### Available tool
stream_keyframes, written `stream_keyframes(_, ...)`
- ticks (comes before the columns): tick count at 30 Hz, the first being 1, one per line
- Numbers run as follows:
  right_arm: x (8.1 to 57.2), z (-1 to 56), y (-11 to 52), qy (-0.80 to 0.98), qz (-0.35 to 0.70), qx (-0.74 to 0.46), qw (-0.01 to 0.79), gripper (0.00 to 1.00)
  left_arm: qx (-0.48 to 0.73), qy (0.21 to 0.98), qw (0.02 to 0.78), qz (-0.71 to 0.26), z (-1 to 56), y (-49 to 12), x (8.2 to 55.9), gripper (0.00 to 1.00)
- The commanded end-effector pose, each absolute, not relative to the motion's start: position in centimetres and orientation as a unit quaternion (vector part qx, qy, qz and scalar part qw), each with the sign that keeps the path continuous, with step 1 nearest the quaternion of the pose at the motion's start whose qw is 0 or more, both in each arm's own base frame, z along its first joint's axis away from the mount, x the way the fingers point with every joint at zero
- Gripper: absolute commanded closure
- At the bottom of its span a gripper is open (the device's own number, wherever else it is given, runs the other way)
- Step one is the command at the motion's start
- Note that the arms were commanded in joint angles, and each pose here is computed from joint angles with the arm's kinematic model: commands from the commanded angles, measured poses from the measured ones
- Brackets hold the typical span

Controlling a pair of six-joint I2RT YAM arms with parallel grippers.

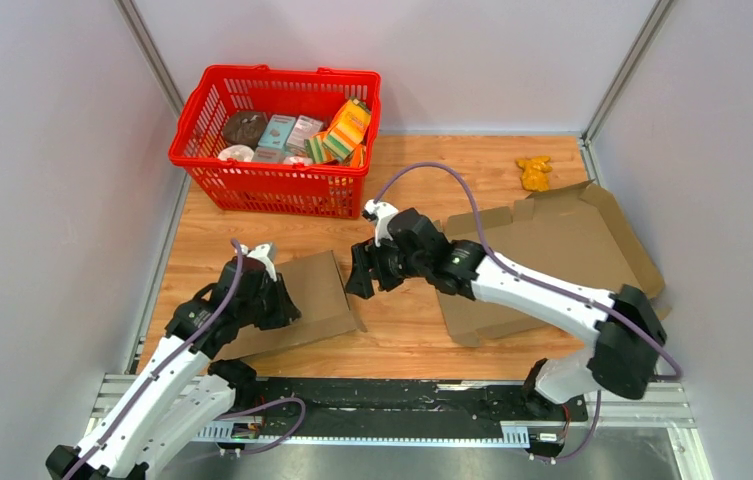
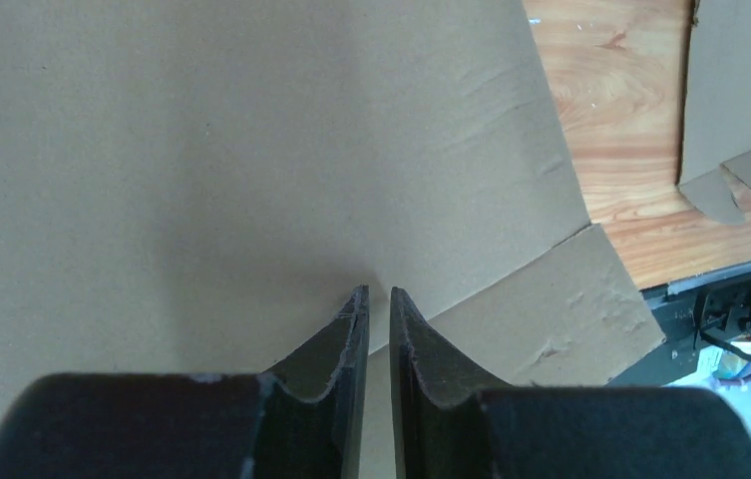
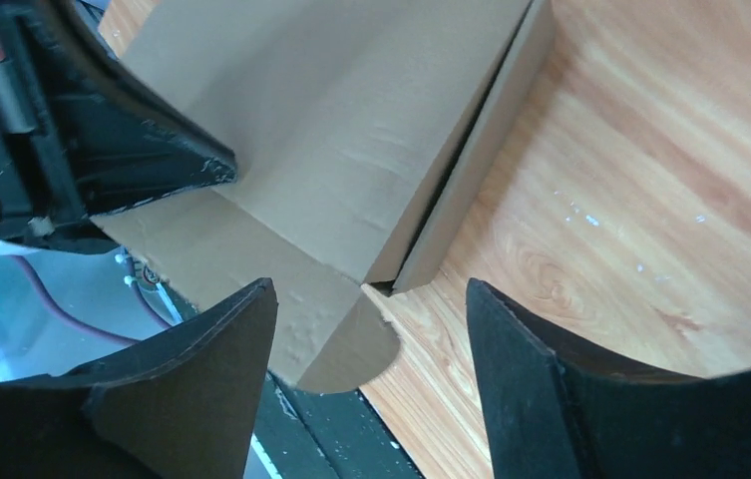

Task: Fold the paper box

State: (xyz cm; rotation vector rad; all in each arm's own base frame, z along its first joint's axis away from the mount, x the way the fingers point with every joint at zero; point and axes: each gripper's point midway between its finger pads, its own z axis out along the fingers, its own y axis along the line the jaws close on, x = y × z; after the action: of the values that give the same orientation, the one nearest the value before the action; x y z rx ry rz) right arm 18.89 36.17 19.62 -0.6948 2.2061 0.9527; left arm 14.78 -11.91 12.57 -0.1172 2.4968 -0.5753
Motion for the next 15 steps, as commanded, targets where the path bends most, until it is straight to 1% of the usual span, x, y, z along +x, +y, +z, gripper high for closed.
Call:
stream_keyframes(1,18.4,18.5,38.5,0.848,0.427,-0.232,0.212,0.28,-0.058,0.912,0.32,-0.25,13.6,-13.3,16.8,0.79)
stream_keyframes(5,18.4,17.0,40.7,0.842,0.479,-0.2,0.149,0.29,-0.068,0.913,0.327,-0.234,13.2,-12.7,17.2,0.79)
stream_keyframes(6,18.8,16.9,41.0,0.84,0.486,-0.194,0.145,0.3,-0.069,0.912,0.331,-0.231,13.2,-12.6,17.3,0.78)
stream_keyframes(7,18.9,16.7,41.4,0.839,0.491,-0.19,0.138,0.32,-0.069,0.912,0.333,-0.229,13.3,-12.5,17.3,0.78)
stream_keyframes(8,19.0,16.2,41.9,0.837,0.496,-0.189,0.131,0.37,-0.07,0.91,0.34,-0.229,13.6,-12.3,17.3,0.78)
stream_keyframes(11,18.7,16.0,42.9,0.828,0.521,-0.177,0.109,0.41,-0.065,0.909,0.35,-0.217,14.5,-11.7,17.2,0.77)
stream_keyframes(13,18.8,15.5,42.9,0.832,0.517,-0.17,0.108,0.41,-0.066,0.913,0.356,-0.19,14.6,-10.7,17.2,0.72)
stream_keyframes(14,19.2,15.2,42.8,0.837,0.508,-0.167,0.116,0.4,-0.068,0.91,0.375,-0.166,15.5,-9.7,17.7,0.69)
stream_keyframes(15,19.4,14.8,42.8,0.841,0.501,-0.167,0.119,0.39,-0.073,0.91,0.382,-0.144,15.9,-8.8,17.8,0.56)
